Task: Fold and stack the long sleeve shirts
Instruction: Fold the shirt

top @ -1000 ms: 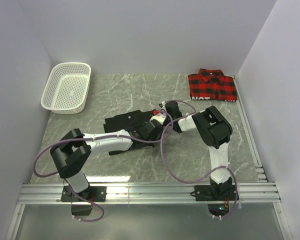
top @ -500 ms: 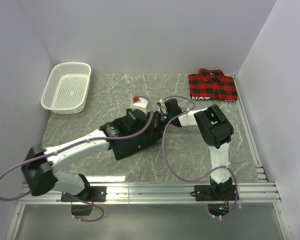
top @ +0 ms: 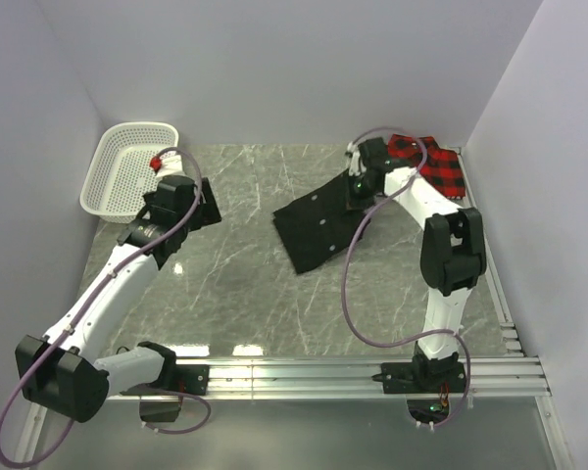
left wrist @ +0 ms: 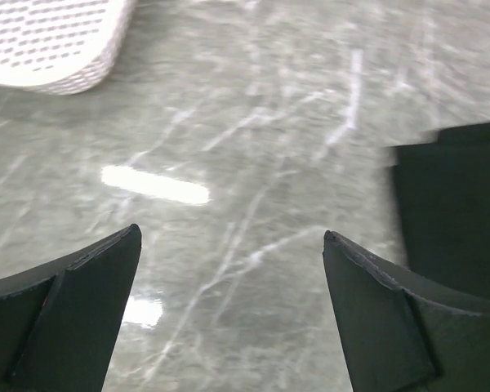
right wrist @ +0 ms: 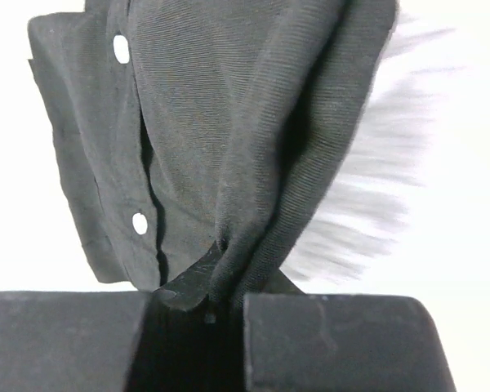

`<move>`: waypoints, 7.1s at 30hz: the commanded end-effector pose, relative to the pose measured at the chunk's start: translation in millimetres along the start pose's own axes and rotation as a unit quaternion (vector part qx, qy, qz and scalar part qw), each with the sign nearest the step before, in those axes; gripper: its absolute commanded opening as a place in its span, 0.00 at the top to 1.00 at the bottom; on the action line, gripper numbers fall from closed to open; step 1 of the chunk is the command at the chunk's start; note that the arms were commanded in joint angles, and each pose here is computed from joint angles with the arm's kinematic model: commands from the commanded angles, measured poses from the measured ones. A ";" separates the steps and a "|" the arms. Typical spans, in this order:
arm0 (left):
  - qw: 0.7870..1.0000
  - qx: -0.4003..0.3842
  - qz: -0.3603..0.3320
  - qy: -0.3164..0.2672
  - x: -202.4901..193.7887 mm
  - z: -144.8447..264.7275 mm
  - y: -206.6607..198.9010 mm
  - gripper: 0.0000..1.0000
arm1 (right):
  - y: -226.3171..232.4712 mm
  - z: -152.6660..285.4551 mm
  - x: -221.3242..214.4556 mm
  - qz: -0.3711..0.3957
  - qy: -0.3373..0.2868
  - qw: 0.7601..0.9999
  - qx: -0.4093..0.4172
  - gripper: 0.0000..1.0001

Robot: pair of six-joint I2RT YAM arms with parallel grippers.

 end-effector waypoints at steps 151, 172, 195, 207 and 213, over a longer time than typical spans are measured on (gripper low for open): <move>0.903 -0.275 0.232 0.233 -173.4 -139.3 -129.5 0.93 | 169.5 -74.8 -73.3 0.209 -0.185 0.959 -0.048 1.00; 0.906 -0.273 0.235 0.224 -167.9 -136.4 -128.1 0.83 | 194.9 -56.7 -75.5 0.213 -0.180 0.960 -0.002 0.48; 0.936 -0.235 0.226 0.133 -75.4 -75.8 -104.5 0.44 | 128.4 50.3 -99.1 -0.005 -0.141 0.978 0.151 0.44; 0.914 -0.318 0.202 0.150 -50.6 -95.1 -176.4 0.81 | 106.1 -7.2 -141.3 -0.130 0.017 0.959 0.251 0.52; 0.914 -0.289 0.212 0.187 -97.0 -117.3 -175.3 0.92 | 79.2 -31.1 -172.8 -0.173 0.087 0.958 0.213 0.53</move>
Point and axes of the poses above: each gripper's point midway between its finger pads, its own z axis back along the fingers, its own y axis along the line the jaws close on, x = y × z, the point moved 6 cm from there along z, back along the fingers, and after that the axes turned 14 degrees about -z, right-handed, at the moved point
